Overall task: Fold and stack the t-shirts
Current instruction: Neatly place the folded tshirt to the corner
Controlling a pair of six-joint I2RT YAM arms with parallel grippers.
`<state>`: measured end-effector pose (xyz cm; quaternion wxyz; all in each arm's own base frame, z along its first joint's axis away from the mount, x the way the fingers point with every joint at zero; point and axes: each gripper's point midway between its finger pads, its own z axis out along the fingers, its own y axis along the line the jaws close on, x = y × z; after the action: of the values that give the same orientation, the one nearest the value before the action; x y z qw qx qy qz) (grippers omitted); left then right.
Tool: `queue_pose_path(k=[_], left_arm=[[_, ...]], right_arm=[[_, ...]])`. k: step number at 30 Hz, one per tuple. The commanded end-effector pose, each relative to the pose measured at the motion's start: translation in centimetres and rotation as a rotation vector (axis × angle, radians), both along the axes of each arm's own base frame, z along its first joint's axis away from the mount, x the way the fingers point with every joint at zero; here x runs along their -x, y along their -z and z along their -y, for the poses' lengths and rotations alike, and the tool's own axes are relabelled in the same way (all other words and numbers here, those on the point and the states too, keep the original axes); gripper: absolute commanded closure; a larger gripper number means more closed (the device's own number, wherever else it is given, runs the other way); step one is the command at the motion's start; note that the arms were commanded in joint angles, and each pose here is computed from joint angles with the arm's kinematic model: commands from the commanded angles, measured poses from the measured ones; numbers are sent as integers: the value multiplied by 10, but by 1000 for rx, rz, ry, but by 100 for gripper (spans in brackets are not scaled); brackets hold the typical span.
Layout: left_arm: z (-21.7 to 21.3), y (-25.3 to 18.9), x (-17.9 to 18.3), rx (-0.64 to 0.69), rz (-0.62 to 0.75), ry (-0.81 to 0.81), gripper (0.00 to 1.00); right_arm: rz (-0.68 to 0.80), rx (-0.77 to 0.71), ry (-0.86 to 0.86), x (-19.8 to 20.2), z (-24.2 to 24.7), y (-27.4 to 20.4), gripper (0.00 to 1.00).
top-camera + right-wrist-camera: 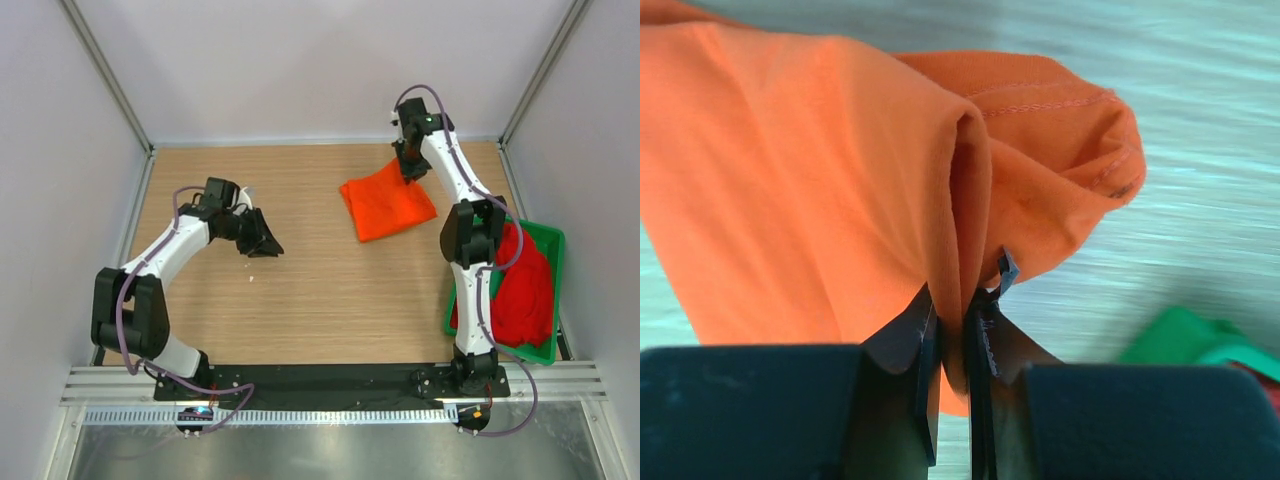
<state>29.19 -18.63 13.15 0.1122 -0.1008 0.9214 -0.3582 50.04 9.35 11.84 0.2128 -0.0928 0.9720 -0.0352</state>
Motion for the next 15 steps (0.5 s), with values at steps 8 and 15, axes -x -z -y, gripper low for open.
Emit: queue_pose_path(k=[8,15], left_arm=[[2,23,14,9,-95,23,77],[4,34,12,10,-136,30,78]], right_arm=[[184,262,53,-57,109,-33,99],[300,352,138,-84,159,-51,99]])
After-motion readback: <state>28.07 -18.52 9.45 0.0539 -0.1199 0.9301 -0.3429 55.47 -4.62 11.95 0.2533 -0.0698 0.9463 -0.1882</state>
